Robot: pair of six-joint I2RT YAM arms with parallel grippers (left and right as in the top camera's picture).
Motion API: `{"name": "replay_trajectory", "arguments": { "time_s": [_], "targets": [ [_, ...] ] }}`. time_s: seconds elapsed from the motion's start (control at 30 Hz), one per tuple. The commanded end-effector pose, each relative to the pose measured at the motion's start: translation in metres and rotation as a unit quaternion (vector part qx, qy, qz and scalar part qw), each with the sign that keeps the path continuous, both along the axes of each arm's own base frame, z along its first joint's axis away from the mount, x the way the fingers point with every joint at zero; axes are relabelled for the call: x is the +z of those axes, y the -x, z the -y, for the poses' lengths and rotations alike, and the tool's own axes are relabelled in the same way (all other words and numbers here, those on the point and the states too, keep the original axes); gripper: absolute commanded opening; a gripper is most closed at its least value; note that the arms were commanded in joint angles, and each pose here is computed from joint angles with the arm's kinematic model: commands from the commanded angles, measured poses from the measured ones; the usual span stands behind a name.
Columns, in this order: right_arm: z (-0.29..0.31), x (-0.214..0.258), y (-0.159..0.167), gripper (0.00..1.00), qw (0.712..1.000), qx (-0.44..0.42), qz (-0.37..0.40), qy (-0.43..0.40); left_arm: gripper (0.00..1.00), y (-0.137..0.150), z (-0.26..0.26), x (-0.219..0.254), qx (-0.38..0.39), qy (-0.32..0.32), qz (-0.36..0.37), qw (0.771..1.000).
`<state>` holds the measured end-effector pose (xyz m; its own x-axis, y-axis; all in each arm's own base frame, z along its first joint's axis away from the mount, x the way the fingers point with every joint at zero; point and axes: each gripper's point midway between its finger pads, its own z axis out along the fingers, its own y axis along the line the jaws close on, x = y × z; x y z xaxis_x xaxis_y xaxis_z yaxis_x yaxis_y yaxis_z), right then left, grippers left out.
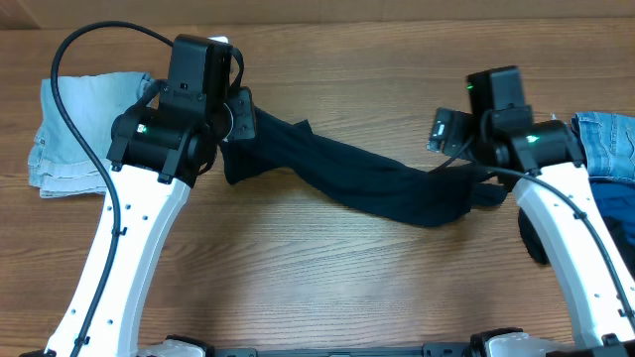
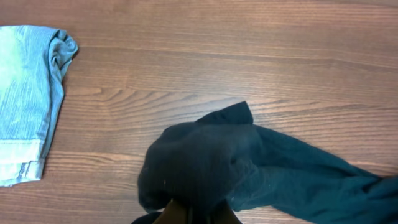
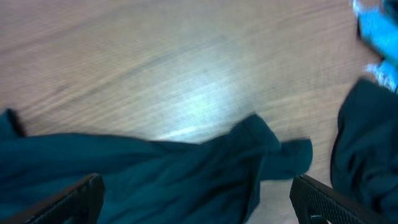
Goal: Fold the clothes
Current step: 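Lift the shirt with both grippers and stretch it apart left-right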
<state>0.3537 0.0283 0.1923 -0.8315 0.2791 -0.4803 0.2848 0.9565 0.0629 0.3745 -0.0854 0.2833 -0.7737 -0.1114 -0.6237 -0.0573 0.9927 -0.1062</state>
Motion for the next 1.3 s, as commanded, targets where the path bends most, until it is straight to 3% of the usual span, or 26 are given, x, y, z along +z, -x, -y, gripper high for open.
{"name": "replay_trajectory", "arguments": {
  "time_s": [0.0,0.07,0.13,0.23,0.27,0.47,0.67,0.87,0.9,0.93,1.03,1.07,1.27],
  "targets": [
    [0.002,-0.052,0.007,0.95,0.996,-0.012,-0.079,-0.045,0.04,-0.001,-0.001,0.007,-0.006,-0.006,0.005,1.0],
    [0.007,-0.073,0.01,0.72,0.992,-0.036,-0.108,-0.052,0.04,0.001,-0.003,0.005,-0.005,-0.01,0.0,1.0],
    [0.011,-0.078,0.009,0.61,0.992,-0.042,-0.114,-0.042,0.04,0.001,-0.003,0.005,-0.004,-0.01,0.0,1.0],
    [0.038,-0.095,0.013,0.63,0.985,-0.101,-0.14,-0.024,0.04,0.003,-0.004,0.006,-0.004,-0.011,-0.001,1.0],
    [0.047,-0.102,0.012,0.7,0.982,-0.113,-0.148,-0.024,0.04,0.004,-0.004,0.006,-0.004,-0.011,-0.002,1.0],
    [0.063,-0.138,0.005,0.74,0.974,-0.139,-0.179,-0.029,0.04,0.006,-0.004,0.005,-0.005,-0.011,-0.005,1.0],
    [0.065,-0.138,-0.006,0.69,0.974,-0.162,-0.154,-0.035,0.04,0.006,-0.004,0.005,-0.005,-0.01,-0.004,1.0],
    [0.063,-0.161,0.003,0.69,0.971,-0.177,-0.157,-0.044,0.04,0.006,-0.004,0.006,-0.005,-0.01,-0.004,1.0],
    [0.063,-0.163,0.004,0.66,0.97,-0.179,-0.157,-0.044,0.04,0.006,-0.004,0.006,-0.005,-0.01,-0.004,1.0],
    [0.063,-0.163,0.003,0.57,0.971,-0.178,-0.155,-0.045,0.04,0.006,-0.004,0.006,-0.005,-0.01,-0.004,1.0],
    [0.064,-0.16,-0.005,0.09,0.973,-0.177,-0.14,-0.046,0.04,0.006,-0.004,0.006,-0.005,-0.01,-0.004,1.0],
    [0.065,-0.155,-0.008,0.04,0.975,-0.174,-0.135,-0.044,0.04,0.006,-0.004,0.006,-0.005,-0.01,-0.004,1.0],
    [0.065,-0.059,-0.017,0.04,0.983,-0.169,-0.05,-0.054,0.04,0.008,-0.005,0.031,-0.005,-0.006,0.015,1.0]
  ]
}}
